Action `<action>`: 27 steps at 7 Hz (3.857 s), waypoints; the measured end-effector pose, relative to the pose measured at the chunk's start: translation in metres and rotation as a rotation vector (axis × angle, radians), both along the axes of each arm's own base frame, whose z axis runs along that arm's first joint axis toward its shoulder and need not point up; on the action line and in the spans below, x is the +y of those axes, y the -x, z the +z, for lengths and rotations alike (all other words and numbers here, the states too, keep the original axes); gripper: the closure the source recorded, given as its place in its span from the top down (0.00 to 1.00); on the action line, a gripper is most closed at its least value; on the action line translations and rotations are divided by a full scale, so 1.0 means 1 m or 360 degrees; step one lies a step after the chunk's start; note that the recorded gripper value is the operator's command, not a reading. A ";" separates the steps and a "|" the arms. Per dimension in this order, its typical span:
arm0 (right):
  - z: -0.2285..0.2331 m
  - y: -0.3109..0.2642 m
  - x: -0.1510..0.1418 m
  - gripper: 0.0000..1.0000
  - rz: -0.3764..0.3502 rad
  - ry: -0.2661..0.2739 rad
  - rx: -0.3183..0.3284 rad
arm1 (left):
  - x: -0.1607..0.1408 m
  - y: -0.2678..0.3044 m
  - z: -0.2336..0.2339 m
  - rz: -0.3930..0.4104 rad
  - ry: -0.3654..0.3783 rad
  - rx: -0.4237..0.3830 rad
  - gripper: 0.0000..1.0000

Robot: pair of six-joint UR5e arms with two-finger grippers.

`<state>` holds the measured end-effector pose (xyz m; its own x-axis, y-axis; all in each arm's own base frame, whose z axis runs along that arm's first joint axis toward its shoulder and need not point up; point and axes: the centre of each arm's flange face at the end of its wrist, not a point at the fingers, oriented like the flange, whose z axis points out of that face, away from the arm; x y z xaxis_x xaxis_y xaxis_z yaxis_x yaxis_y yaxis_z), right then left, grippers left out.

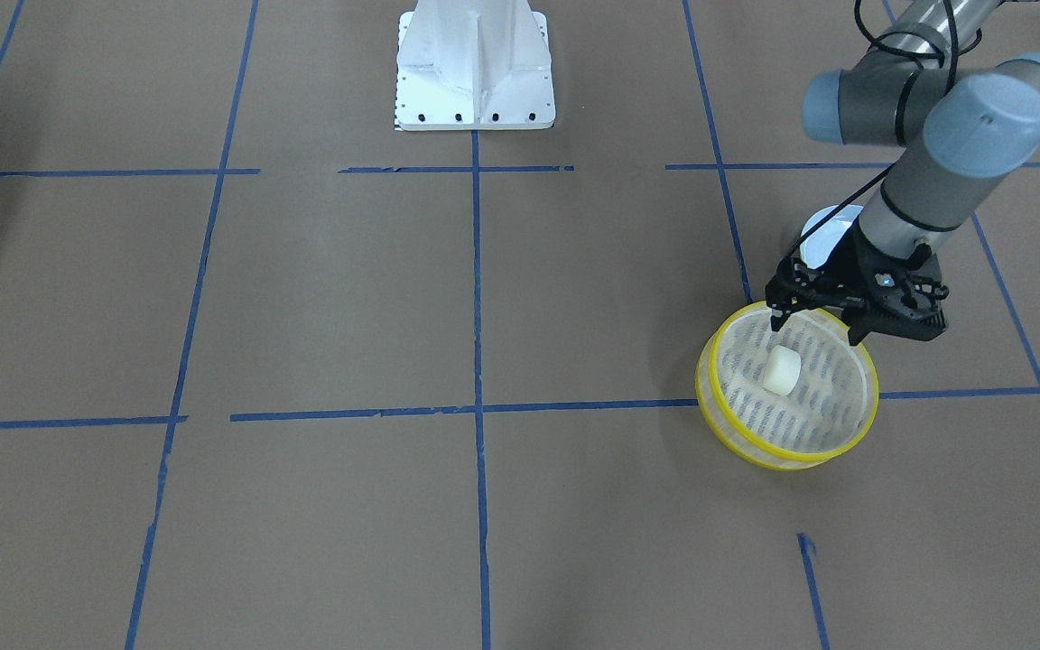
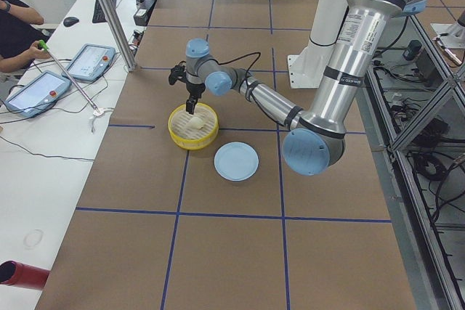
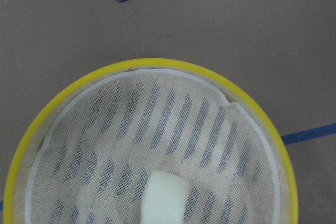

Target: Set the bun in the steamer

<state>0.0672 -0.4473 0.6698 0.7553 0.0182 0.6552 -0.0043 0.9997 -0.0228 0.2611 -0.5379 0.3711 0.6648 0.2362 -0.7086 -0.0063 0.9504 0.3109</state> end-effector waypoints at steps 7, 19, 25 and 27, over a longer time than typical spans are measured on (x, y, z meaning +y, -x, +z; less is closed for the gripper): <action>0.000 0.000 0.000 1.00 0.0000 0.0000 0.0000 | 0.044 0.273 0.174 0.0054 -0.0090 -0.0124 1.00; 0.000 0.000 0.000 1.00 0.0000 0.0000 0.0000 | 0.125 0.344 0.299 0.0042 0.0373 -0.0048 1.00; 0.000 0.000 0.000 1.00 0.0000 0.0001 0.0000 | 0.120 0.343 0.284 0.0040 0.0347 -0.0036 1.00; 0.000 0.000 0.000 1.00 0.0000 0.0001 0.0000 | 0.119 0.343 0.283 0.0040 0.0345 -0.0035 1.00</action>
